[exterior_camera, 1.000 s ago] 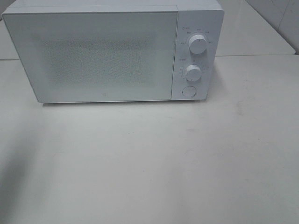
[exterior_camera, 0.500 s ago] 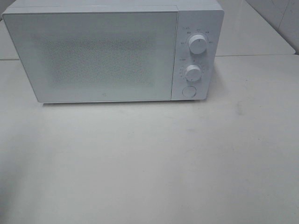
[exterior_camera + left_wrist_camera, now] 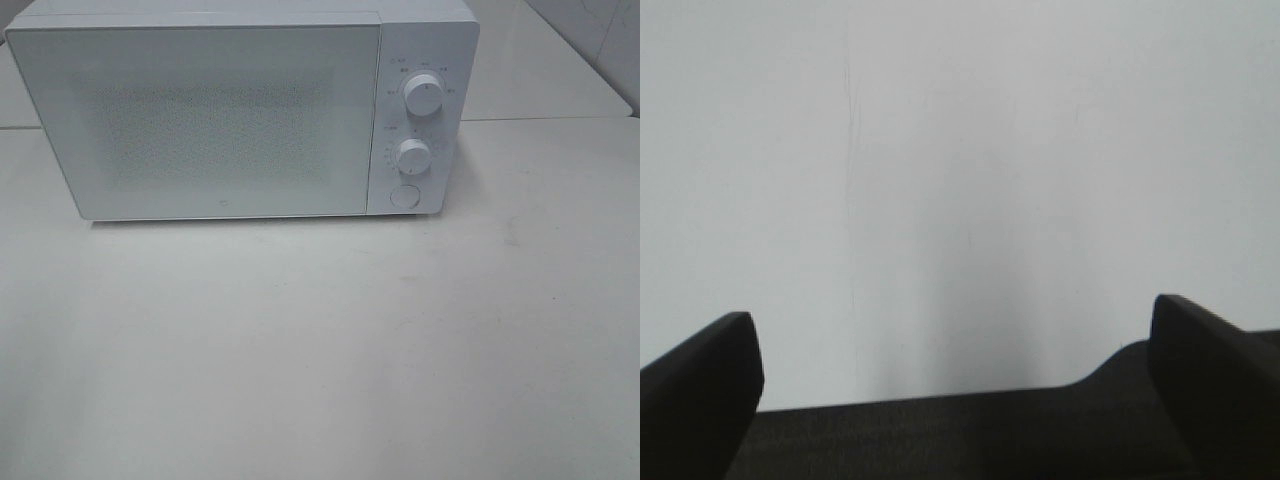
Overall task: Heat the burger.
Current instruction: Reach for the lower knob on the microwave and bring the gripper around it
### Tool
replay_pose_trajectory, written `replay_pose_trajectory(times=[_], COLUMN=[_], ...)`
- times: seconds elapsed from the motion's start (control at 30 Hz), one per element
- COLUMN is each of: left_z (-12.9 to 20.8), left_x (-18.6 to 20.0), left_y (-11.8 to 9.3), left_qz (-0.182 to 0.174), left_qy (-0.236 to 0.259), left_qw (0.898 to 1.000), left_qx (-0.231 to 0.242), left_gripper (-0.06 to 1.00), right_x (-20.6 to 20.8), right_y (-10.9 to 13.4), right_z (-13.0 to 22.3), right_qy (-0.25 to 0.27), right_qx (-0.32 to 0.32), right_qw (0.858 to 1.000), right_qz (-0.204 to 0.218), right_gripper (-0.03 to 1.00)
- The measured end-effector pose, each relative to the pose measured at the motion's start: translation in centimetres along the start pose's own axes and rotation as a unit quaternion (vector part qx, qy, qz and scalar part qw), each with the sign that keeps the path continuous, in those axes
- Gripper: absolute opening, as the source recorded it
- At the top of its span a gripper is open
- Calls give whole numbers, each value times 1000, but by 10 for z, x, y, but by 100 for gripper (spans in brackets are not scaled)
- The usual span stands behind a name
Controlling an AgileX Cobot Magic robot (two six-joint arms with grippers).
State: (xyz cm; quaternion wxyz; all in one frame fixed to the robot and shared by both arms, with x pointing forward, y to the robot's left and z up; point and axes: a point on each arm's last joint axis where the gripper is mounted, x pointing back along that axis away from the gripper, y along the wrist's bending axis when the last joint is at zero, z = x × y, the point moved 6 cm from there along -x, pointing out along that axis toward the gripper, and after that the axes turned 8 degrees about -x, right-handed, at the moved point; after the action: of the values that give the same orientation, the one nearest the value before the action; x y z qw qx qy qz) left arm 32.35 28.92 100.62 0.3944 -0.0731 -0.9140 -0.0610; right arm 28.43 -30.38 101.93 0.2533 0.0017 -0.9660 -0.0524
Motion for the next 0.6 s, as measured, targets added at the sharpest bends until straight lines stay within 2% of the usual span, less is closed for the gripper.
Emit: replay_pose_trajectory(times=[0.03, 0.1, 0.13, 0.2, 0.23, 0.4, 0.6], left_z=[0, 2, 2, 4, 4, 10, 13], left_x=[0, 10, 10, 20, 20, 35, 42], left_y=[0, -1, -1, -2, -2, -5, -7], left_qz=[0, -6, -6, -11, -11, -16, -14], left_qy=[0, -42, -42, -76, -76, -137, -164], left_qw=[1000, 999, 999, 997, 997, 990, 986], left_qx=[0, -2, -2, -4, -4, -6, -6], left_gripper=[99, 99, 99, 99, 99, 99, 99], right_x=[0, 0, 0, 0, 0, 0, 0], right_y=[0, 0, 0, 0, 0, 0, 0], right_z=[0, 0, 0, 0, 0, 0, 0], right_qy=[0, 0, 0, 0, 0, 0, 0], right_qx=[0, 0, 0, 0, 0, 0, 0], right_qw=[1000, 1000, 1000, 1000, 1000, 1000, 1000], right_qz=[0, 0, 0, 0, 0, 0, 0], right_gripper=[76, 76, 76, 76, 76, 76, 76])
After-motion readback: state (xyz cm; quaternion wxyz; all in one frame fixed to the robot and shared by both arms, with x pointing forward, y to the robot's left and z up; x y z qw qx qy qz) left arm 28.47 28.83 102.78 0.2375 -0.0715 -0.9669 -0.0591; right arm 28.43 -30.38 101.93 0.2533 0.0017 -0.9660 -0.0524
